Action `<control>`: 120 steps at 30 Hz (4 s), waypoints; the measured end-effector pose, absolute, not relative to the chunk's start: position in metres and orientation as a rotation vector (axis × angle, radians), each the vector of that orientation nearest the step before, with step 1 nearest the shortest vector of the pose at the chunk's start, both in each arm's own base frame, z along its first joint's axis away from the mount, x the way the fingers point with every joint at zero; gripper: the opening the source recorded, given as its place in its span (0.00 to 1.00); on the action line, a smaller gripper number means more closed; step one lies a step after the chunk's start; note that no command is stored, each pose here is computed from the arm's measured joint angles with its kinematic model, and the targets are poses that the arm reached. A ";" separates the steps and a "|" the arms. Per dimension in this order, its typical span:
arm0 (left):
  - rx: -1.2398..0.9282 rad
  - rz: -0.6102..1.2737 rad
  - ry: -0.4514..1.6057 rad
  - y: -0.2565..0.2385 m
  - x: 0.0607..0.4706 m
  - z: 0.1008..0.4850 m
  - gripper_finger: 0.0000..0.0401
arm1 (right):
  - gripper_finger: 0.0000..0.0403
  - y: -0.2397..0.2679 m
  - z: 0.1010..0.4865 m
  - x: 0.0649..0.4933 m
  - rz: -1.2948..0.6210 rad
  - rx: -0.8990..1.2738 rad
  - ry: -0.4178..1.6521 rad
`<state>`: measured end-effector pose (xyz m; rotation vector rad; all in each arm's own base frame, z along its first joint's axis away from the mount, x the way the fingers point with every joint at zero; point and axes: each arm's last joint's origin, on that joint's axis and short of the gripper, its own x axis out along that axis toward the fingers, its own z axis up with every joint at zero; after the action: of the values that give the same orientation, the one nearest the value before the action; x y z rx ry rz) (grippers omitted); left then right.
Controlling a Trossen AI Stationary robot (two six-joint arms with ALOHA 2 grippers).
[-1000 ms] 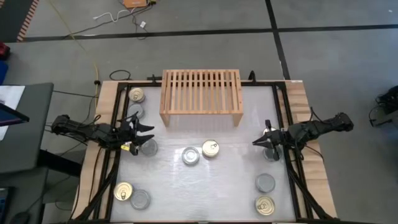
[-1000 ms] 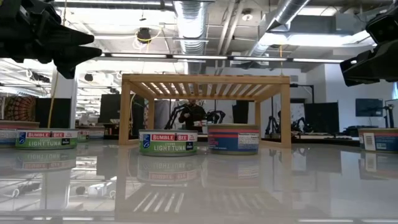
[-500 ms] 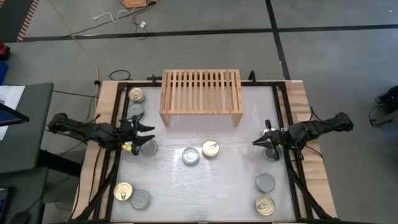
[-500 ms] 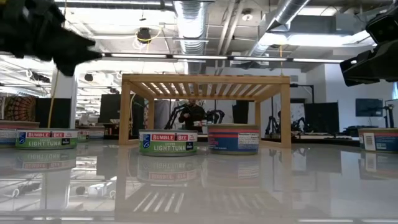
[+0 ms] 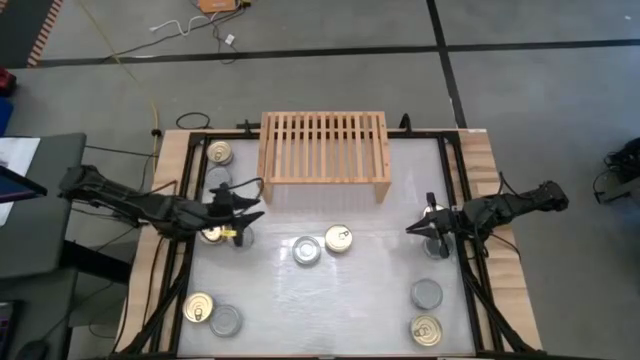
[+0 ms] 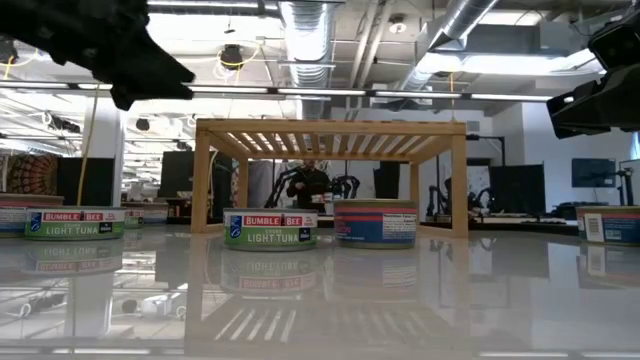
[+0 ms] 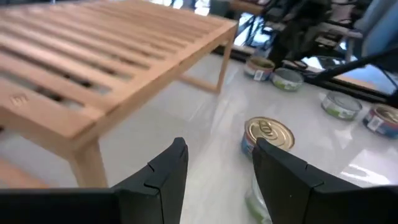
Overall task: Stack canned seafood by type on shelf
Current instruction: Put the green tuna can on the shelf
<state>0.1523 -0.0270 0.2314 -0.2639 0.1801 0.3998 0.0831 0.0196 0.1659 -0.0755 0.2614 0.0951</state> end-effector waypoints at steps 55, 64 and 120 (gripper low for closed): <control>-1.021 0.628 0.755 -0.055 0.300 0.173 0.43 | 0.14 0.020 0.166 0.083 0.095 -0.075 0.259; -1.074 0.680 0.680 -0.052 0.303 0.174 0.43 | 0.14 0.019 0.166 0.083 0.100 -0.126 0.258; -1.050 0.640 0.734 -0.067 0.301 0.168 0.43 | 0.14 0.064 0.247 0.179 -0.003 0.636 0.238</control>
<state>0.3008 -0.0674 0.1683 -1.0499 0.7344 0.6399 0.1791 0.0640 0.2470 0.6363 0.2383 -0.0030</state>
